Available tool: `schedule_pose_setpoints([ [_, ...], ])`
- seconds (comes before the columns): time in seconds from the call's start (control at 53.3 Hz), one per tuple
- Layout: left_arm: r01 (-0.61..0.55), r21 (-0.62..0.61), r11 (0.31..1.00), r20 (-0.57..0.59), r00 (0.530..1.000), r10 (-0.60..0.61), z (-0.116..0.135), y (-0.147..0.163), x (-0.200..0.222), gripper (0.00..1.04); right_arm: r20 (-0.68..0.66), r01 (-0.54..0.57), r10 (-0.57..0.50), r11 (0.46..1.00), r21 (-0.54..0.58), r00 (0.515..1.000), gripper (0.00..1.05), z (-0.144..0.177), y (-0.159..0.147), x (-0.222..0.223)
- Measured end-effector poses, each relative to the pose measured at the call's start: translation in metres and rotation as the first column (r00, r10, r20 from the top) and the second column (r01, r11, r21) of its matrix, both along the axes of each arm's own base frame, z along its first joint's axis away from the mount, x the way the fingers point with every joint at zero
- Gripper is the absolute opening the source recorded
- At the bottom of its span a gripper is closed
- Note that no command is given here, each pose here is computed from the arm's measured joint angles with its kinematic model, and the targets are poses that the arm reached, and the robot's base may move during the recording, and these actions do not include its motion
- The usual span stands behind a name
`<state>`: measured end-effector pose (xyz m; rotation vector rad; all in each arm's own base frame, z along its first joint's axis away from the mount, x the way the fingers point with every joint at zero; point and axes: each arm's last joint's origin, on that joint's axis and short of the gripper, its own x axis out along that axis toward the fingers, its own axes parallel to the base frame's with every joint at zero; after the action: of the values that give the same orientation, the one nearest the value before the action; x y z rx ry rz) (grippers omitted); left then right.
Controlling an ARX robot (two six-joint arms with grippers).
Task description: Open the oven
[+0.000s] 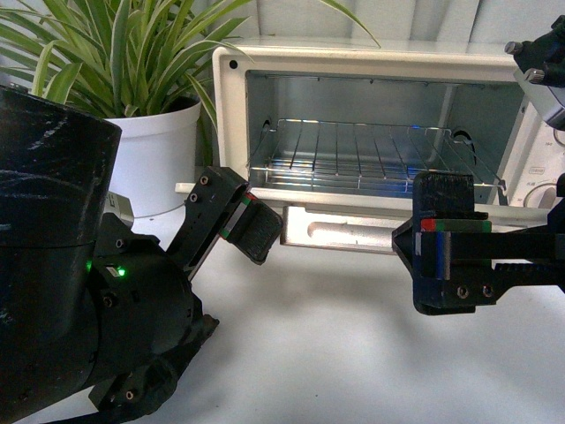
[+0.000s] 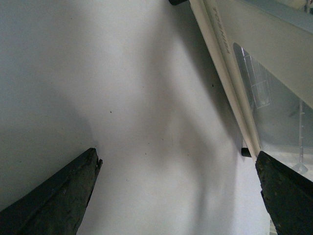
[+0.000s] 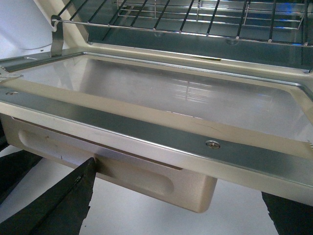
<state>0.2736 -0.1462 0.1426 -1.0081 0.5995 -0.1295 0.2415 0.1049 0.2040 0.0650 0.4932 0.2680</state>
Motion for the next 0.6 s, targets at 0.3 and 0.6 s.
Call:
schedule_pose_setpoints([
  [0.3,-0.001,0.034,0.999,0.009,1.000,0.001,0.000,0.000,-0.001,0.98,0.040,-0.008,0.005,0.998,0.068,0.999,0.95,0.021,-0.017,-0.027],
  [0.6,0.027,0.224,0.974,0.052,0.998,-0.040,-0.001,0.001,-0.003,0.98,0.147,0.049,-0.078,0.980,0.191,0.986,0.95,0.051,-0.054,-0.059],
])
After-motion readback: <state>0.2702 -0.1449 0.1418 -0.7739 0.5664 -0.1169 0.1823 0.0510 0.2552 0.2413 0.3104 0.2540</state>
